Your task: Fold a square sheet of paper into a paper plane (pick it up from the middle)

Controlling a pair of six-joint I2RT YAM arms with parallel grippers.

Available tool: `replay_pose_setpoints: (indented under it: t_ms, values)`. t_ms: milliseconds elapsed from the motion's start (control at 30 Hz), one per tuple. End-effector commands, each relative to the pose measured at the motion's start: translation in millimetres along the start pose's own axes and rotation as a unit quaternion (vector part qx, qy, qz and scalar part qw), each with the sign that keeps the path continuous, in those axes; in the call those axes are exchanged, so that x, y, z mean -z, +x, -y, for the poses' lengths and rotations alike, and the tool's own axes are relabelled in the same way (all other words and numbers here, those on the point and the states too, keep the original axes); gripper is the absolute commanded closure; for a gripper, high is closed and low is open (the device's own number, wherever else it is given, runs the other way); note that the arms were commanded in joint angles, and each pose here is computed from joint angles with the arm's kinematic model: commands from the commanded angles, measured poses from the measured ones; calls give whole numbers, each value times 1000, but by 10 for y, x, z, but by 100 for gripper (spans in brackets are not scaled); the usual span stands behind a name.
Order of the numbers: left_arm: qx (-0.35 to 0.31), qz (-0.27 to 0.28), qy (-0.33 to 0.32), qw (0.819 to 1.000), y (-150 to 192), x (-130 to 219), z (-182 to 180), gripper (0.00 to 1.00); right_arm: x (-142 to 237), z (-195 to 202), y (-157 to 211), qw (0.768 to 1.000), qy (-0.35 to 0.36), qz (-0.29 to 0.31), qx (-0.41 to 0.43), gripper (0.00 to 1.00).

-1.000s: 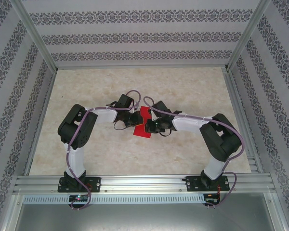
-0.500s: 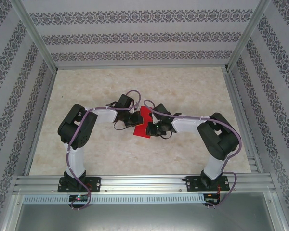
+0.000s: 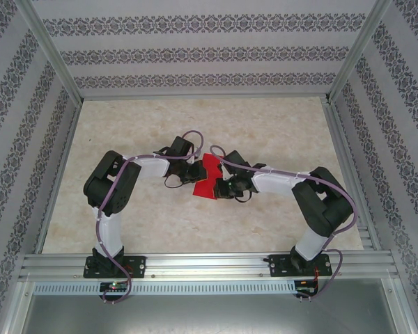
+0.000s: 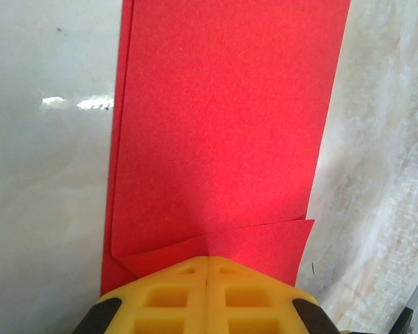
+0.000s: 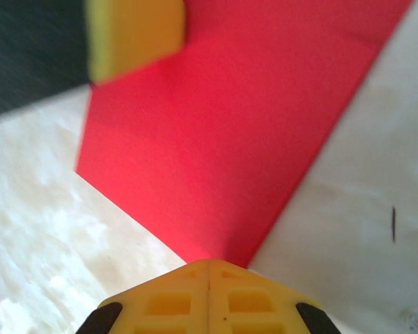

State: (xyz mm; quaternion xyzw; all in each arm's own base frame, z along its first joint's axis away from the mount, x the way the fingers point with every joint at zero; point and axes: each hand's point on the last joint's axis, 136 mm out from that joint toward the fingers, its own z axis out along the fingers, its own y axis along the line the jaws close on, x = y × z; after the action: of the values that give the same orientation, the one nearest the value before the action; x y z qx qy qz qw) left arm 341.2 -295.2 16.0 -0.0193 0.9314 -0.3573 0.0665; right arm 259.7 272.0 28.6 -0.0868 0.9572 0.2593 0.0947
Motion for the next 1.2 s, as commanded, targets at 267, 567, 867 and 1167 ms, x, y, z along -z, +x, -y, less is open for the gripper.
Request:
replay_pose_setpoints:
  t_ms: [267,567,867,1167]
  values:
    - [15,-31,-86,996,241,-154,-525,93,-189,37,-85,1000,14,2,-13,94]
    - [-40,-15,9,999,77,14,44,88,-279,310,155,997,56,-34,-27,95]
    - [-45,-11,50,998,135,130,268,83,-274,325,135,997,57,-32,-31,95]
    - [-54,-34,52,997,328,-9,313,87,-277,350,153,997,60,-34,-34,95]
